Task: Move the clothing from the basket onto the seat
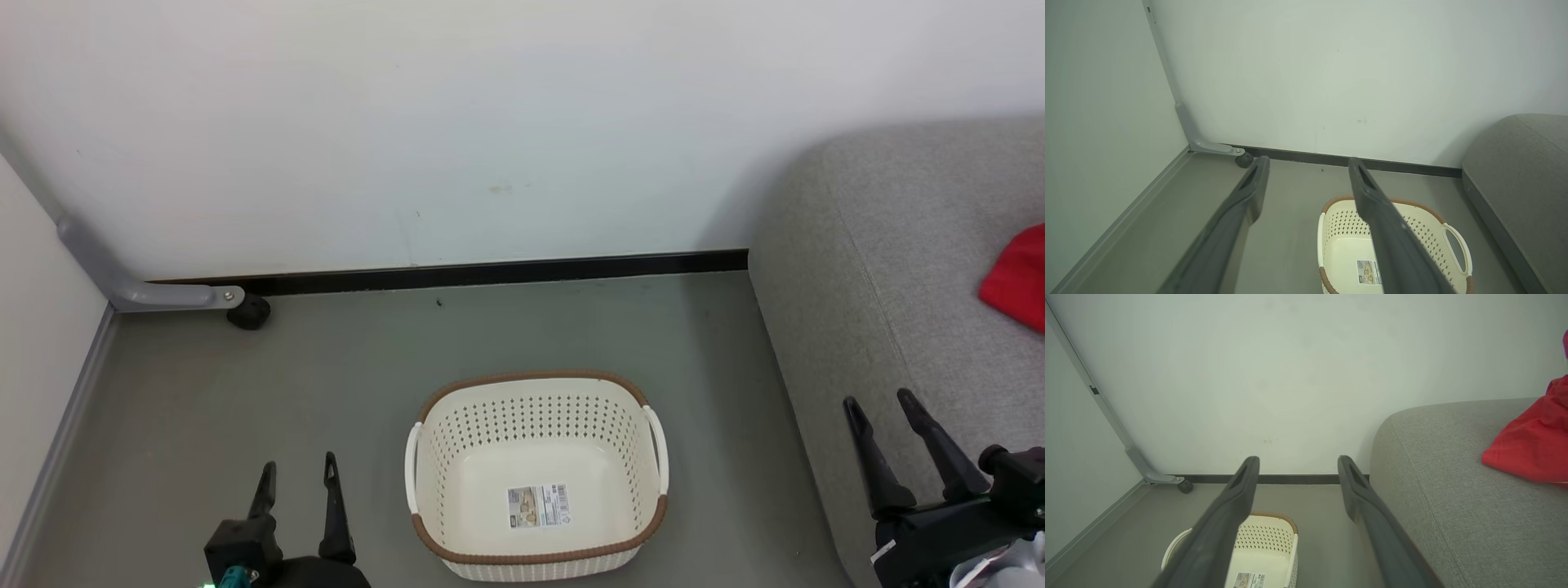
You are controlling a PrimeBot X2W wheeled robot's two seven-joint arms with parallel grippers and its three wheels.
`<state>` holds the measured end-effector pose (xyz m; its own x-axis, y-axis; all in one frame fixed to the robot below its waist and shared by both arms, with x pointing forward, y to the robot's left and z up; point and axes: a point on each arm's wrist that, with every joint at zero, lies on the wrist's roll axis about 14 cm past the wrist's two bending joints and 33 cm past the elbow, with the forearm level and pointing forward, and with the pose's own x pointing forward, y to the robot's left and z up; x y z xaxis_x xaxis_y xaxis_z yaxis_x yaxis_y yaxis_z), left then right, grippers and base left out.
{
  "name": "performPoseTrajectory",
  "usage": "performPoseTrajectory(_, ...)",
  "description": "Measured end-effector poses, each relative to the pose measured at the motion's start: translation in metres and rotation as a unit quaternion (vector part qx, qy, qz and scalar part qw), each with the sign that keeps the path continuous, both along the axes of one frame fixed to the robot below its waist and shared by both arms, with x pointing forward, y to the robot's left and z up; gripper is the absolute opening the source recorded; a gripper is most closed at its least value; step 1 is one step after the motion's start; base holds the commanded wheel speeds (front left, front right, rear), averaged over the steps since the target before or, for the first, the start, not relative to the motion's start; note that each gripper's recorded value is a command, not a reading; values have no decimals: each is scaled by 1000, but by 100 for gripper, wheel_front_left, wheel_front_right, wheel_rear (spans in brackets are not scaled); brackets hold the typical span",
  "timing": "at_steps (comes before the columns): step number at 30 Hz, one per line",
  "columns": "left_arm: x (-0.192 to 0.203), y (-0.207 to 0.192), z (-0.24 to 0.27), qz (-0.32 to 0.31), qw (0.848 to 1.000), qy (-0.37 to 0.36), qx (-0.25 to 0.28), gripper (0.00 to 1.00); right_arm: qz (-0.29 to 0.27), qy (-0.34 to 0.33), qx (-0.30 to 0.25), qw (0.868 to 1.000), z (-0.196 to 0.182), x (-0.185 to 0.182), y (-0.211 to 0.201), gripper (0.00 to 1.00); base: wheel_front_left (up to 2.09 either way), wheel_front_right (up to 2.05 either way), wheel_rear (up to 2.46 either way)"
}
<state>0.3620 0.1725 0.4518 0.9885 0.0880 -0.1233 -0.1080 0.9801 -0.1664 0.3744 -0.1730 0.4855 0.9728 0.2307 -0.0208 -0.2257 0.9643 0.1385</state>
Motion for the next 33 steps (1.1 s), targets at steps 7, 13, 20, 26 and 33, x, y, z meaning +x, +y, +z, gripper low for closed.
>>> performPoseTrajectory(7,-21,0,-33,3,999,53,-4,0,-1,58,17,998,-37,-20,12,0,0,0,0)
performPoseTrajectory(13,-21,3,-37,11,997,63,-30,0,-22,70,49,996,-38,-18,4,0,0,0,0)
performPoseTrajectory(20,-21,4,-40,23,994,73,-82,0,-41,82,87,992,-38,-17,0,0,0,0,0)
performPoseTrajectory(26,-21,6,-40,32,989,77,-124,0,-57,90,127,986,-37,-14,-4,0,0,0,0)
performPoseTrajectory(33,-19,7,-40,41,981,79,-174,0,-74,100,172,977,-37,-13,-8,0,0,0,0)
